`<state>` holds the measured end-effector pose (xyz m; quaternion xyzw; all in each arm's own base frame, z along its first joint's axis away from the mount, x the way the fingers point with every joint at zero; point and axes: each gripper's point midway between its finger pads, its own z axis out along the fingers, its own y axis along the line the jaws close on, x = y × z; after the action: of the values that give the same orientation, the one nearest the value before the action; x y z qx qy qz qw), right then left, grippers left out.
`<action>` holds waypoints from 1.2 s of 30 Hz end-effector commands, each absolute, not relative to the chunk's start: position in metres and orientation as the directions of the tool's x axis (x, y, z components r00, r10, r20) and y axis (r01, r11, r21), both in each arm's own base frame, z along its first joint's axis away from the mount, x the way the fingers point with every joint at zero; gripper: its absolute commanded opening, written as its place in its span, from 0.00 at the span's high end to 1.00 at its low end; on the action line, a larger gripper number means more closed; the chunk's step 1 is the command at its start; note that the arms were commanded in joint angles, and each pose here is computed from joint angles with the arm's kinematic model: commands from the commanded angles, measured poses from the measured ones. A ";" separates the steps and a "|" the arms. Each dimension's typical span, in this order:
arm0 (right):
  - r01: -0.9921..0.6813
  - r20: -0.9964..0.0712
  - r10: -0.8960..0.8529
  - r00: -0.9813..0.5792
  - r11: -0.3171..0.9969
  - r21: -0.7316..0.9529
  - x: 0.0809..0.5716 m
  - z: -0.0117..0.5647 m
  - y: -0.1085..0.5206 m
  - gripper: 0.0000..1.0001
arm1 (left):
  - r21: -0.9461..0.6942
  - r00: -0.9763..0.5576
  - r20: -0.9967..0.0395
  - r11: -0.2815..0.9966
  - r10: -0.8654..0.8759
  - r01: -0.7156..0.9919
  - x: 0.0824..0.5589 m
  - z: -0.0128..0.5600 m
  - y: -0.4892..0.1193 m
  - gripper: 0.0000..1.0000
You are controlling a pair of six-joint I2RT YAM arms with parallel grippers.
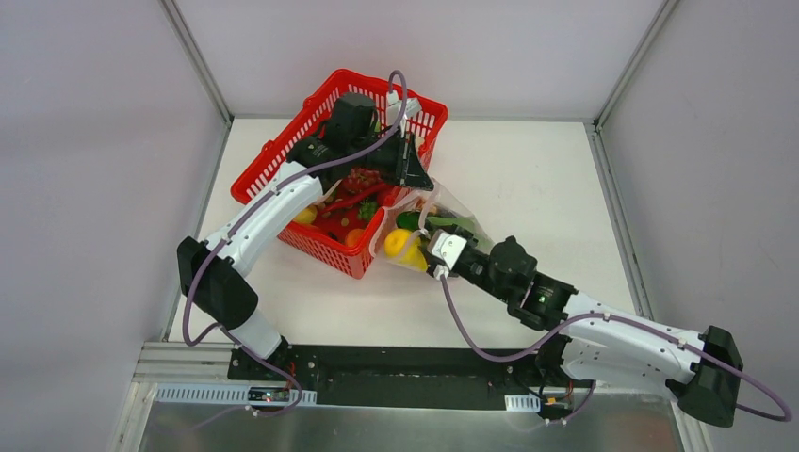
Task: Place the food in the zip-top bag and seal the zipper
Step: Adjust the zipper food storage bag at the center of the board.
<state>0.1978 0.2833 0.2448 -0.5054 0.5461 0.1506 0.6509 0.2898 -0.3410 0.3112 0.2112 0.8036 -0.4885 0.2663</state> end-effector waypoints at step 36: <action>-0.689 -0.983 0.074 0.168 0.722 -0.063 0.207 0.344 0.191 1.00 | -0.290 -0.546 -0.792 0.619 0.274 0.730 0.271 0.341 -0.264 0.35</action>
<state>0.2152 0.1886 0.3081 -0.2778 0.6058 0.2065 0.7163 0.2795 -0.2859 0.3281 0.2670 0.8276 -0.3579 0.3403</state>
